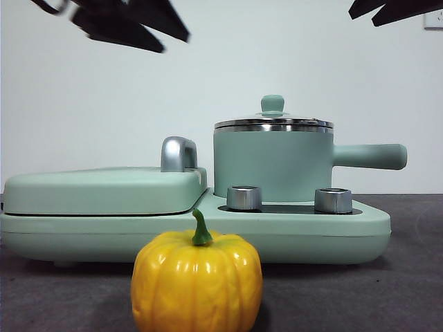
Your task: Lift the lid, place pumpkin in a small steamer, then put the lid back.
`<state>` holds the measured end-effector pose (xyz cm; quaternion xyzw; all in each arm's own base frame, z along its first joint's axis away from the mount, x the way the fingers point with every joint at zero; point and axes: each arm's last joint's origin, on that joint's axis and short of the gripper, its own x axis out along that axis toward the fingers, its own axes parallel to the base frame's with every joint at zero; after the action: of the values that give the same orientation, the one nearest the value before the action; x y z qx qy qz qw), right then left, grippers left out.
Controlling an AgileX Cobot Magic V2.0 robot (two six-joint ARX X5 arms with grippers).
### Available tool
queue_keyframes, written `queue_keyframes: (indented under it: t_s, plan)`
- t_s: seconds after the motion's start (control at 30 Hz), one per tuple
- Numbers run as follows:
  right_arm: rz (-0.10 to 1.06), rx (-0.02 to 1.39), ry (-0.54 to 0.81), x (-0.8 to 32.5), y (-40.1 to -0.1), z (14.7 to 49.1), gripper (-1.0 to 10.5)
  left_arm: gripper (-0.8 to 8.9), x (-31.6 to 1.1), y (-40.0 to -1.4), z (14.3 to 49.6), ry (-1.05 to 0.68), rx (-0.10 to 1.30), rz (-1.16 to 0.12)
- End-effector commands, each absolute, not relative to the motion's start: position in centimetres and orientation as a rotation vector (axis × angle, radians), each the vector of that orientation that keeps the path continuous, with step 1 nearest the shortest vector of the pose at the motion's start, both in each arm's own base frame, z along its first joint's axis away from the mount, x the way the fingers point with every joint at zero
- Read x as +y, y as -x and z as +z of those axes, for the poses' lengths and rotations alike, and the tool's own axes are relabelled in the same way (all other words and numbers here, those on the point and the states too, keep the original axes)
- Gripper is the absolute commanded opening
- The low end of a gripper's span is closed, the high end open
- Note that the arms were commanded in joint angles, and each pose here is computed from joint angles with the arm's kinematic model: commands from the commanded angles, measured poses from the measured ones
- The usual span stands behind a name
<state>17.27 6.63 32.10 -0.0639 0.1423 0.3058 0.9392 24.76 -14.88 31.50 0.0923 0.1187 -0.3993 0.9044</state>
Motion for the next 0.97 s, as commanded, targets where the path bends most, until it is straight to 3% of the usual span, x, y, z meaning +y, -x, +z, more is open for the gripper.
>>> queue_keyframes:
  t_s: [0.03, 0.53, 0.97]
  plan:
    - [0.625, 0.276, 0.113, 6.7, -17.4, 32.6, 2.4, 2.45, -16.8, -25.5, 31.6, -0.164, 0.197, -0.866]
    - [0.626, 0.276, 0.113, 6.7, -17.4, 32.6, 2.4, 2.48, -24.1, -29.1, 30.8, -0.167, 0.155, -0.979]
    - [0.625, 0.277, 0.113, 6.7, -17.4, 32.6, 2.4, 2.48, -26.1, -31.4, 28.6, -0.177, 0.212, -0.983]
